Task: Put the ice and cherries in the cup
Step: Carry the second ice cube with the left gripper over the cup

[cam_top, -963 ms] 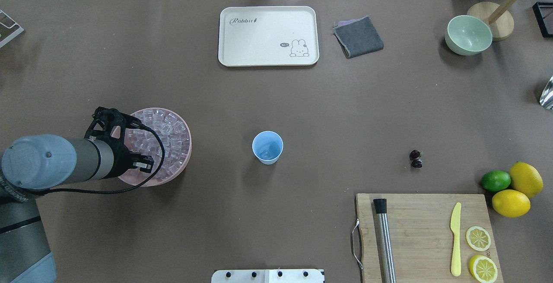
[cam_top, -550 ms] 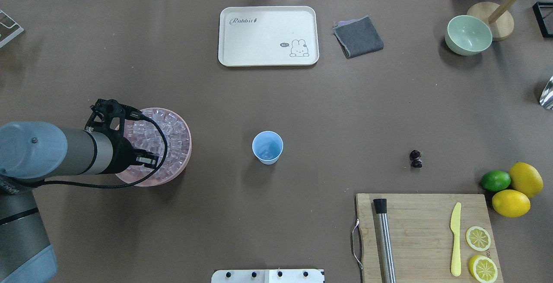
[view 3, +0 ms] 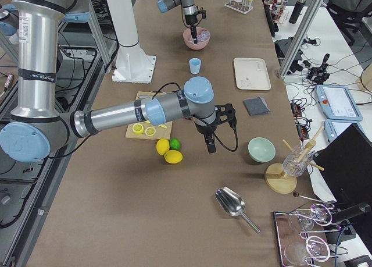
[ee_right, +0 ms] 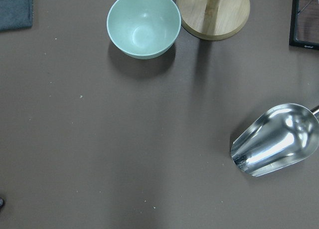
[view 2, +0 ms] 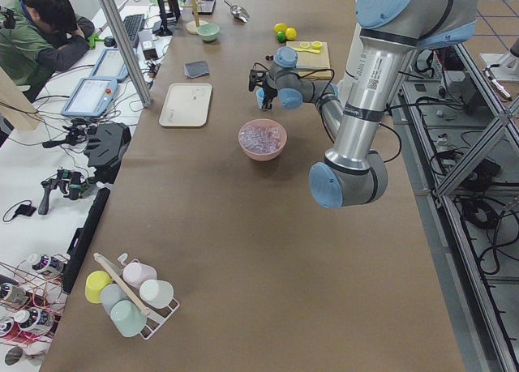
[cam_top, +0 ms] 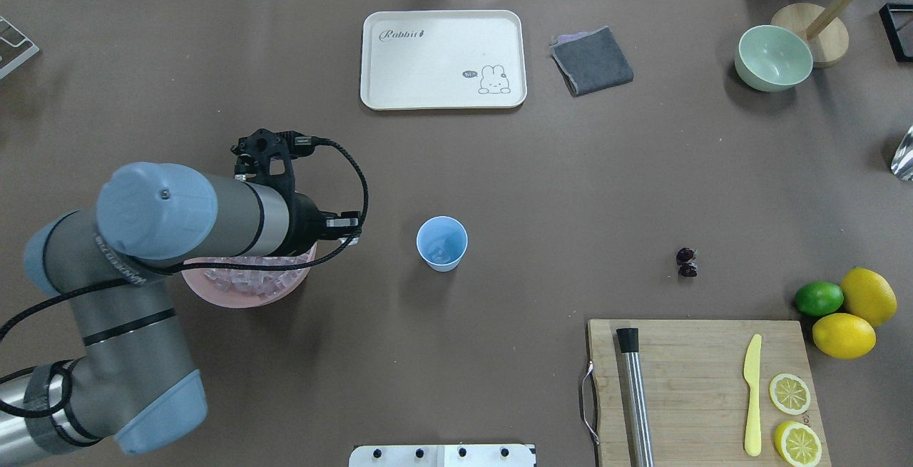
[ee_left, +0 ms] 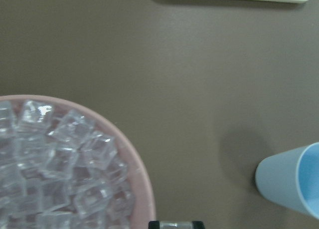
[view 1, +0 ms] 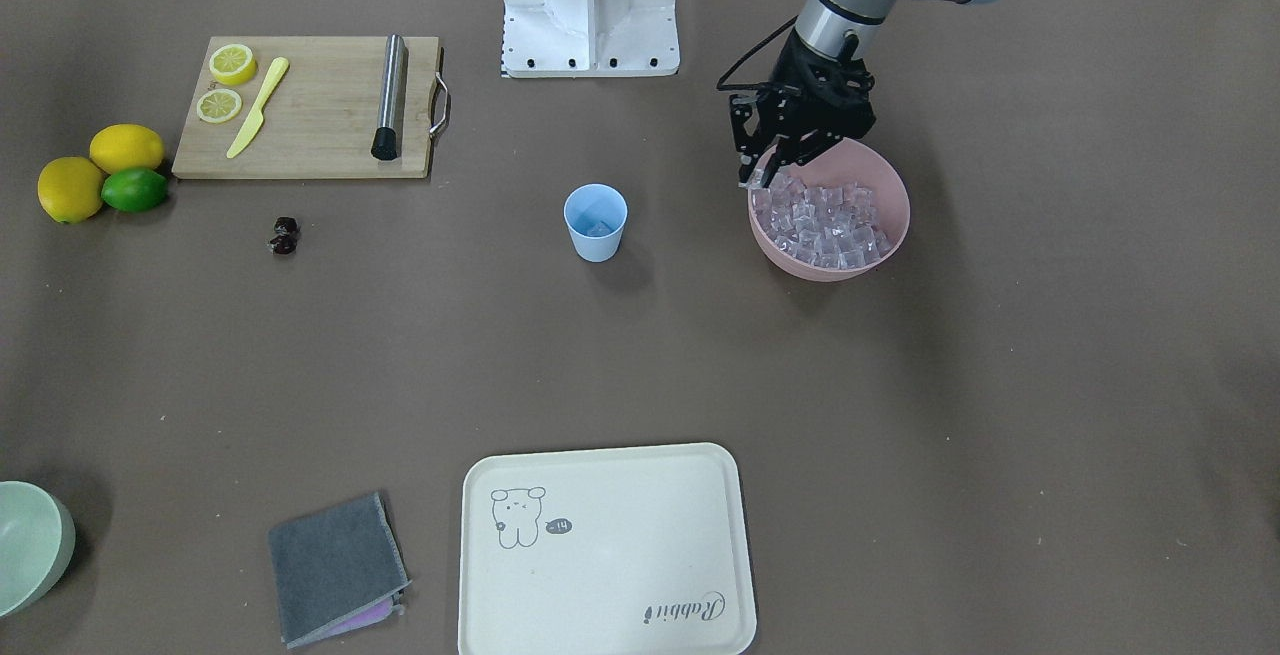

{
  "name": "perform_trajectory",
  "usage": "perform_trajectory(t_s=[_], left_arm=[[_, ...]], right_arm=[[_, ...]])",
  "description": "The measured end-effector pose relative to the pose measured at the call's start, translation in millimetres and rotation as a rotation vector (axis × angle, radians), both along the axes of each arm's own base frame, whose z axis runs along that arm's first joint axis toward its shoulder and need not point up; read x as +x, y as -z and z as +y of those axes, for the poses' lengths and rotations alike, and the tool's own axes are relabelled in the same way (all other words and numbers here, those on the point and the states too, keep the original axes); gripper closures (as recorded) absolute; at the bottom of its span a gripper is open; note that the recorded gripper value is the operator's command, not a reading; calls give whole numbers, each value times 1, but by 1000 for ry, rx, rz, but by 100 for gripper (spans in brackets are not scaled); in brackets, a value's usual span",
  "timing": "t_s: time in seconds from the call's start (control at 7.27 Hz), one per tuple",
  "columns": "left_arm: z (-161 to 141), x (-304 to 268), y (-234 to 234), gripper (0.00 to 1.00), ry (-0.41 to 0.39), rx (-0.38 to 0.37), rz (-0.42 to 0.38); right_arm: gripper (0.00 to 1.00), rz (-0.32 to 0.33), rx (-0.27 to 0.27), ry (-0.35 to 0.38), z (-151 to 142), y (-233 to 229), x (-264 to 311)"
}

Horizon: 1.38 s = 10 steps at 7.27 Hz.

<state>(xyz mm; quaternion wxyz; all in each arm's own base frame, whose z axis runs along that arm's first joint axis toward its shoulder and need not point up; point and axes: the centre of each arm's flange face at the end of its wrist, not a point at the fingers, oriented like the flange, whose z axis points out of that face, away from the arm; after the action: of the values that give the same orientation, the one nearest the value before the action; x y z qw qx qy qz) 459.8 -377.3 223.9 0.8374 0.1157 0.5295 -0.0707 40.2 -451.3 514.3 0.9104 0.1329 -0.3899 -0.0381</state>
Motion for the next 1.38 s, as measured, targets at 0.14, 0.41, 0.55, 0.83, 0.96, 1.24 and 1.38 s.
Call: perform_trajectory(t_s=[0.14,0.41,0.55,0.83,0.96,1.24,1.38], left_arm=[[-5,17,15,100,21,-32,23],[-6,48,38,100,70,-67,49],[-6,62,45,100,83,-77,53],[2,80,45,100,99,-79,52],[8,85,45,100,99,-77,52],[15,91,45,71,97,-73,51],[17,92,45,39,97,-71,51]], right_arm=[[0,0,0,1,0,0,-1],[0,0,0,2,0,0,-1],[0,0,0,3,0,0,-2],[0,0,0,5,0,0,-2],[0,0,0,6,0,0,-3],[0,0,0,7,0,0,-3],[0,0,0,7,0,0,-3]])
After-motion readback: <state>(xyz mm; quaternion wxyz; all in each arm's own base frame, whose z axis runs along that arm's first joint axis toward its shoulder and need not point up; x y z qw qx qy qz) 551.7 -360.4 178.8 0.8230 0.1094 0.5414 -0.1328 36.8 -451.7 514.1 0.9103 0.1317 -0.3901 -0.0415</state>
